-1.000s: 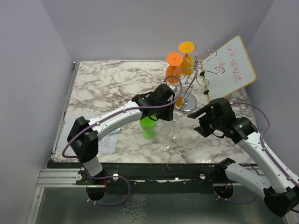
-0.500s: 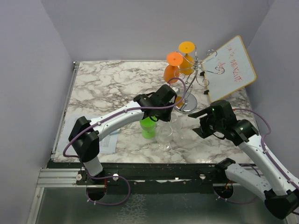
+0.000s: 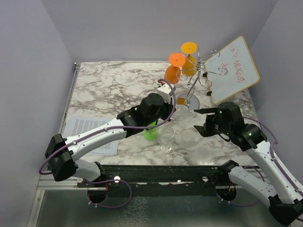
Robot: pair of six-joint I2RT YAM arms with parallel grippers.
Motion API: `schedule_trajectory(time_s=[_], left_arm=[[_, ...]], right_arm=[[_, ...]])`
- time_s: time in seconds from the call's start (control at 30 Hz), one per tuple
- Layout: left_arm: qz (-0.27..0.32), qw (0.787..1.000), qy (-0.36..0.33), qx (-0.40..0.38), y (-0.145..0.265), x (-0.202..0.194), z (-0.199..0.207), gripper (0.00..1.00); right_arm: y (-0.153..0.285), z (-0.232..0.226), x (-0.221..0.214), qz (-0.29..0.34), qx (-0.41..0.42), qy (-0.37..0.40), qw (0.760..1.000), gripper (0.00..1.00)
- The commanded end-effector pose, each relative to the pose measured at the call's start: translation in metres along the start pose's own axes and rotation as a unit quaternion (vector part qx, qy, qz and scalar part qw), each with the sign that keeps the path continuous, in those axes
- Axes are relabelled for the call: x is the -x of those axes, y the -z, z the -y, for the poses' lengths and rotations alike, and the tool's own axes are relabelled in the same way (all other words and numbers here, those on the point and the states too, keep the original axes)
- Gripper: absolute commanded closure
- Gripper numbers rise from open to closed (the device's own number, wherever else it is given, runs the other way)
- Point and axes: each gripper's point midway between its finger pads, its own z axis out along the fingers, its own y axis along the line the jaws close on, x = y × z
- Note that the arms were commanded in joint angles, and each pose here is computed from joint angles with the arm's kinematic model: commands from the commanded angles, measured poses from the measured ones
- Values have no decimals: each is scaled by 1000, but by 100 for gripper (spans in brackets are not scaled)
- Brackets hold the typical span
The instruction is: Place the wine glass upside down on the wine glass rack
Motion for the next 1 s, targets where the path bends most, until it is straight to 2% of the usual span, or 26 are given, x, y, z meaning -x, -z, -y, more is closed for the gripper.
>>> schedule_trajectory(time_s=[0.0,0.17,0.37,0.77,0.97], left_arm=[[148,988,28,-26,17,64,11,100],[173,982,51,-54,24,68,18,100],[193,975,71,-82,32,72,25,100],[202,971,83,-102,40,71,29,100],[203,970,86,-103,41,70,29,100]], right_arm=[[3,-22,2,9,34,-43,998,27],[1,-43,-4,-6,79,-51,996,33],[1,-63,-3,-13,146,-69,987,54],[-15,-71,0,12,140,-46,989,56],[-17,-86,-7,2,159,-34,987,71]])
